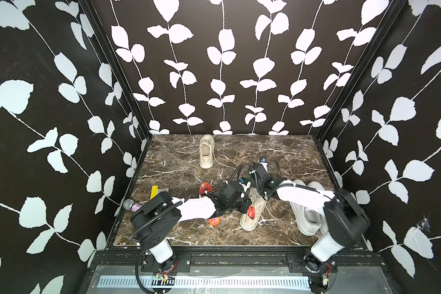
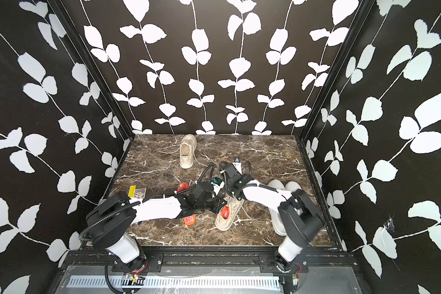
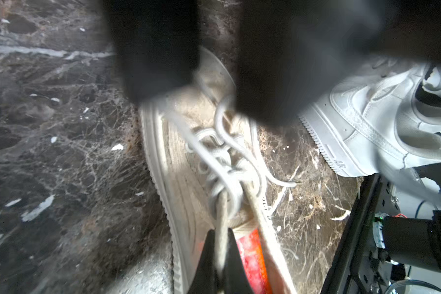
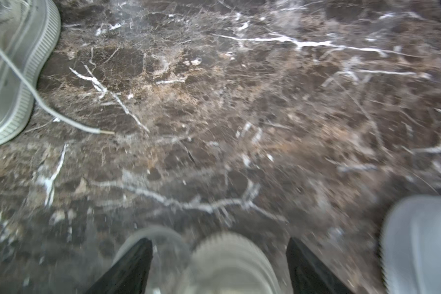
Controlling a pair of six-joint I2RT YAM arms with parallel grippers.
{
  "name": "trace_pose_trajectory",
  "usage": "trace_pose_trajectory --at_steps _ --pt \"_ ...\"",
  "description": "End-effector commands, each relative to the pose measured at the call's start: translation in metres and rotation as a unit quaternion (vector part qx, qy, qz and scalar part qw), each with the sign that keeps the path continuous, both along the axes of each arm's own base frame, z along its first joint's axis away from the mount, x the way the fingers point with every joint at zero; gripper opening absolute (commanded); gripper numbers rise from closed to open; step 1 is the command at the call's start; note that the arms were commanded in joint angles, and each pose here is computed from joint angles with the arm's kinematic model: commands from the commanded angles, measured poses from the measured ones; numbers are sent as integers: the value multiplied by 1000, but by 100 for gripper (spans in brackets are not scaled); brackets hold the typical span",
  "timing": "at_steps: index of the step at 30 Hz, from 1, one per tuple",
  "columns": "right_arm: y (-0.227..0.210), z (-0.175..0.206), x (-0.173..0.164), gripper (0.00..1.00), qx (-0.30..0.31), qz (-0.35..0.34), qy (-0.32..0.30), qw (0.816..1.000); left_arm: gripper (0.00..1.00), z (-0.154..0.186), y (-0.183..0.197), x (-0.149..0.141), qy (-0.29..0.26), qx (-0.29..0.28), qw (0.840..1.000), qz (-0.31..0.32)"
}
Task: Remove the insole from the shoe
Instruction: Untie the shoelace on the shoe, then remove the insole from the shoe.
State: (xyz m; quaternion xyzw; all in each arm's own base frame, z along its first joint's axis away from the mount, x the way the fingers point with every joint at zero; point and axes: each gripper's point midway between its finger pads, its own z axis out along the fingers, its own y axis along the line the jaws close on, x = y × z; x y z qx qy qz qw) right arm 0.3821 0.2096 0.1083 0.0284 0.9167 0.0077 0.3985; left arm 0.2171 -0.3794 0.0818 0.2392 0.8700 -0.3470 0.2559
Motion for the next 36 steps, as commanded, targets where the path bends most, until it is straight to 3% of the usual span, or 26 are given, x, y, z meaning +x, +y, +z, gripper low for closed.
trace_pose_trajectory --at_steps 1,5,9,18,22,25,36 --pt "15 12 24 82 18 10 2 1000 0 18 -5 -3 -10 -33 999 -5" --pt "30 28 39 81 35 20 1 999 0 18 -2 -2 -11 -32 999 1" --pt "21 39 26 81 44 15 -3 999 0 17 2 3 -15 -23 999 19" --pt "-13 16 -81 73 55 58 57 995 0 16 0 8 -9 -14 999 31" --pt "-16 2 -128 68 57 82 88 991 17 10 4 6 -9 -3 1000 26" --pt "-9 -5 -149 64 76 94 107 987 22 9 8 8 -18 18 999 25" --pt "20 -19 -151 55 84 108 124 983 30 13 7 17 -36 35 998 30"
